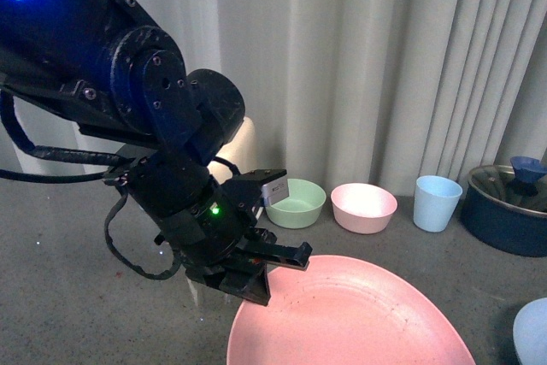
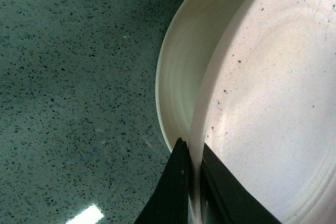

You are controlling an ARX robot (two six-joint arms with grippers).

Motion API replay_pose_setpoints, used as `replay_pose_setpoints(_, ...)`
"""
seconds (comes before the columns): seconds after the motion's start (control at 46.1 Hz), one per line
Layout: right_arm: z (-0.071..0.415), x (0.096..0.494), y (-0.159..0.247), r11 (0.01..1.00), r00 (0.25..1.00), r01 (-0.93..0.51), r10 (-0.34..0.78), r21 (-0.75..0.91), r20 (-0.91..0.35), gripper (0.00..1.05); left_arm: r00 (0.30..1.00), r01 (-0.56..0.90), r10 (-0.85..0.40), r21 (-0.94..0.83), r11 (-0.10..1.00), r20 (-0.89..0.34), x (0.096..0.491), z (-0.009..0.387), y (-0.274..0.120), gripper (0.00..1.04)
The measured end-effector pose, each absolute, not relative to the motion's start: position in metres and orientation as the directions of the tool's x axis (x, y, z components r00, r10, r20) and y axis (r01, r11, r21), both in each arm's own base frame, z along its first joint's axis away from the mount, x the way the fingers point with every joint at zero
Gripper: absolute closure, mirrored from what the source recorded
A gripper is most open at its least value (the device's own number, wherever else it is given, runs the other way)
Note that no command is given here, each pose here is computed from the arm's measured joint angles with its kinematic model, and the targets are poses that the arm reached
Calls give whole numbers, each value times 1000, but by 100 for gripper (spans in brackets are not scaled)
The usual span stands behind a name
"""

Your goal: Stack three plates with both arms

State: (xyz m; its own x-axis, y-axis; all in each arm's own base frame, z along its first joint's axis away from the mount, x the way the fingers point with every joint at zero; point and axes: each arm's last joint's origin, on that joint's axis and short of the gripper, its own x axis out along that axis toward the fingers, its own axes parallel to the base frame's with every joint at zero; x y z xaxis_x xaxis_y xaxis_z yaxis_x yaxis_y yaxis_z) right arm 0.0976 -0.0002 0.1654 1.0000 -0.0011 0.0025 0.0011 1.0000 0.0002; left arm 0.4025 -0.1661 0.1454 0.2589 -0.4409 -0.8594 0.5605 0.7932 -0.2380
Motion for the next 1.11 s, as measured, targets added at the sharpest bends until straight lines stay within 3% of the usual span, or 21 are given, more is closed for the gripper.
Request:
replay_pose_setpoints(0.455,165,98,0,1000,1000,1,-1,0,2,7,240,558,-433,-242,794,-869,415,126,-192,101)
replay_pose_setpoints(0.803,165,98,0,1000,1000,1,-1,0,2,7,278,552,-386,-182,814,-880,421,116,-194,101)
replay_pose_setpoints(1.106,165,98,0,1000,1000,1,-1,0,2,7,270,571,-411,-199,797,-871,421,123,-193,40)
